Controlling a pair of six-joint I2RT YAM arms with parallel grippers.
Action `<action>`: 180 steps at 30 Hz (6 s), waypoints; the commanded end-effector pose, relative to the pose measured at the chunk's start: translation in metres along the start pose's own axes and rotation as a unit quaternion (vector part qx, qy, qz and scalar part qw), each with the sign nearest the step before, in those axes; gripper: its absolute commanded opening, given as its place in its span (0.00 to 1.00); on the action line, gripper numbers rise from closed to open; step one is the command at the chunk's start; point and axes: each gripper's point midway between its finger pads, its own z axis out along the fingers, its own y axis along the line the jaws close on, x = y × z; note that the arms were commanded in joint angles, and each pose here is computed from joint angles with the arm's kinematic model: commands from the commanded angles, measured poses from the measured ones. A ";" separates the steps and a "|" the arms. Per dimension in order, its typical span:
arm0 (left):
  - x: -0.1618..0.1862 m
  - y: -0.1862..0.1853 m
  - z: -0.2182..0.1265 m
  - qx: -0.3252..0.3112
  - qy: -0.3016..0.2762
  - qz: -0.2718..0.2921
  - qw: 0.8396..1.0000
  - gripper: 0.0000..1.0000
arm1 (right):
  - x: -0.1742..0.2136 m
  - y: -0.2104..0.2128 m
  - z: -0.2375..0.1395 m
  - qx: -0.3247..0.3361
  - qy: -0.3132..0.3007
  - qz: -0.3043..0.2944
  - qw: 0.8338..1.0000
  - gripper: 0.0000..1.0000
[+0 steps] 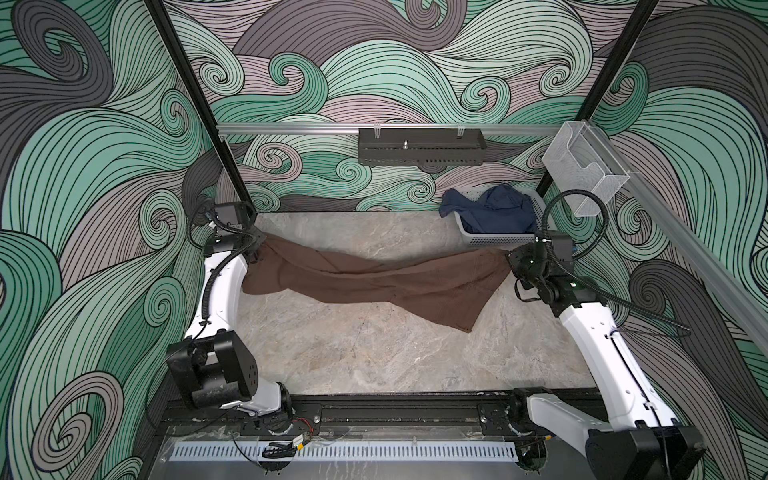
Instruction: Fold and stack the trousers
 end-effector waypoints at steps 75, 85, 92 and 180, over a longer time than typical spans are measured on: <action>0.127 0.169 0.040 -0.457 0.215 -0.525 0.685 0.79 | 0.010 0.019 0.082 0.025 -0.026 -0.018 0.999 0.00; 0.109 0.168 0.067 -0.442 0.191 -0.526 0.701 0.68 | 0.013 0.023 0.086 0.017 -0.021 -0.028 0.999 0.00; 0.101 0.165 0.081 -0.445 0.193 -0.517 0.705 0.64 | 0.015 0.025 0.088 0.018 -0.017 -0.033 0.999 0.00; 0.087 0.159 0.049 -0.377 0.241 -0.336 0.829 0.49 | -0.039 -0.061 0.082 0.074 -0.050 0.076 0.993 0.00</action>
